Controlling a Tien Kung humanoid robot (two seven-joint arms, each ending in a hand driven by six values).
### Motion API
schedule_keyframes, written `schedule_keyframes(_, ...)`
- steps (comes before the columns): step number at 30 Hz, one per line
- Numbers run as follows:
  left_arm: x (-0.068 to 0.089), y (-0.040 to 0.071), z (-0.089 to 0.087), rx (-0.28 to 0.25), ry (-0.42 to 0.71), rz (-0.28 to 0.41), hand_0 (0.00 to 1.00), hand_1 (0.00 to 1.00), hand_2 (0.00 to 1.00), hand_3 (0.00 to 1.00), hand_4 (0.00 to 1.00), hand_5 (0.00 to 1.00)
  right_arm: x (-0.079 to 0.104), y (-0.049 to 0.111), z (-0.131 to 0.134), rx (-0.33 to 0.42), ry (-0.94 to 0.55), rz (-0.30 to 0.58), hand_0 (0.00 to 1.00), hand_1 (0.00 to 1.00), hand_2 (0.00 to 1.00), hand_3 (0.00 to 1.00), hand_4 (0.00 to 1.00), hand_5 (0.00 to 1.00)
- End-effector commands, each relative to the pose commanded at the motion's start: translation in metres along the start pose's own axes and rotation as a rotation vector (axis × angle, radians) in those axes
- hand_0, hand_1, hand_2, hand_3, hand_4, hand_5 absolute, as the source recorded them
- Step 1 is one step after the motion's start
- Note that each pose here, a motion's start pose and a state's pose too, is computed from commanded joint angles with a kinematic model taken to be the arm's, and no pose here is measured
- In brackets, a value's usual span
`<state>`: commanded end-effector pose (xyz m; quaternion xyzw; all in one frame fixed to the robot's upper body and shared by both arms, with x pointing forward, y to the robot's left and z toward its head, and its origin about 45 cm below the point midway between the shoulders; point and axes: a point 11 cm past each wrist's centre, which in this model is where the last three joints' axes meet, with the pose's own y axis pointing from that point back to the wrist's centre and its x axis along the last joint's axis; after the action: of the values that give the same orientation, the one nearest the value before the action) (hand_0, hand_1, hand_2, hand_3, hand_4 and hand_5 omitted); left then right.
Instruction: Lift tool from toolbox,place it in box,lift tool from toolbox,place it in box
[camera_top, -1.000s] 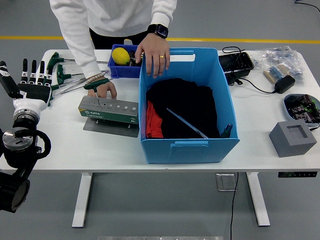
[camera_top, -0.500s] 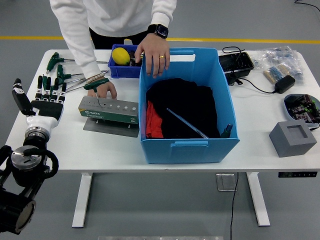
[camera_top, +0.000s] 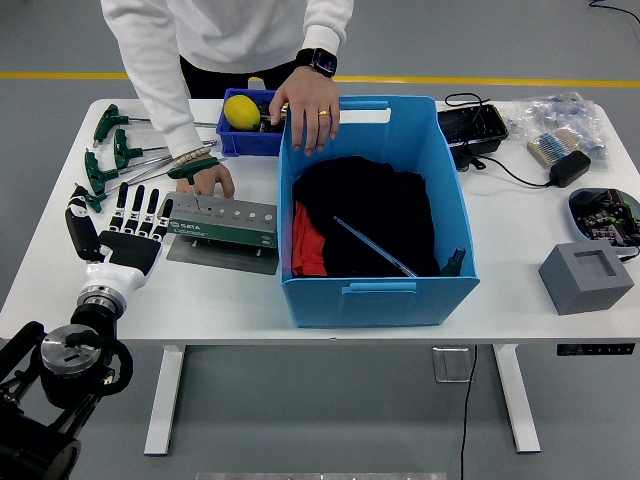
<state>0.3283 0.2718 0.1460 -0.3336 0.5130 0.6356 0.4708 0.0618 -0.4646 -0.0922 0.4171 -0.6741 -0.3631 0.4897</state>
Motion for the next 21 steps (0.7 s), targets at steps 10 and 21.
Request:
schedule_keyframes(10,0.015,0.003,-0.016,0.058,-0.031,0.034,0.804,0.789,0.872,0.819,0.774,0.709,-0.003,0.0,-0.003,0.004,0.001,-0.005,0.682,0.654,0.71,0.571,0.783,0.732)
schedule_keyframes(21,0.019,-0.01,-0.019,0.085,-0.04,0.052,0.805,0.787,0.874,0.852,0.778,0.71,-0.005,0.0,-0.005,0.008,0.003,-0.01,0.682,0.654,0.71,0.571,0.783,0.731)
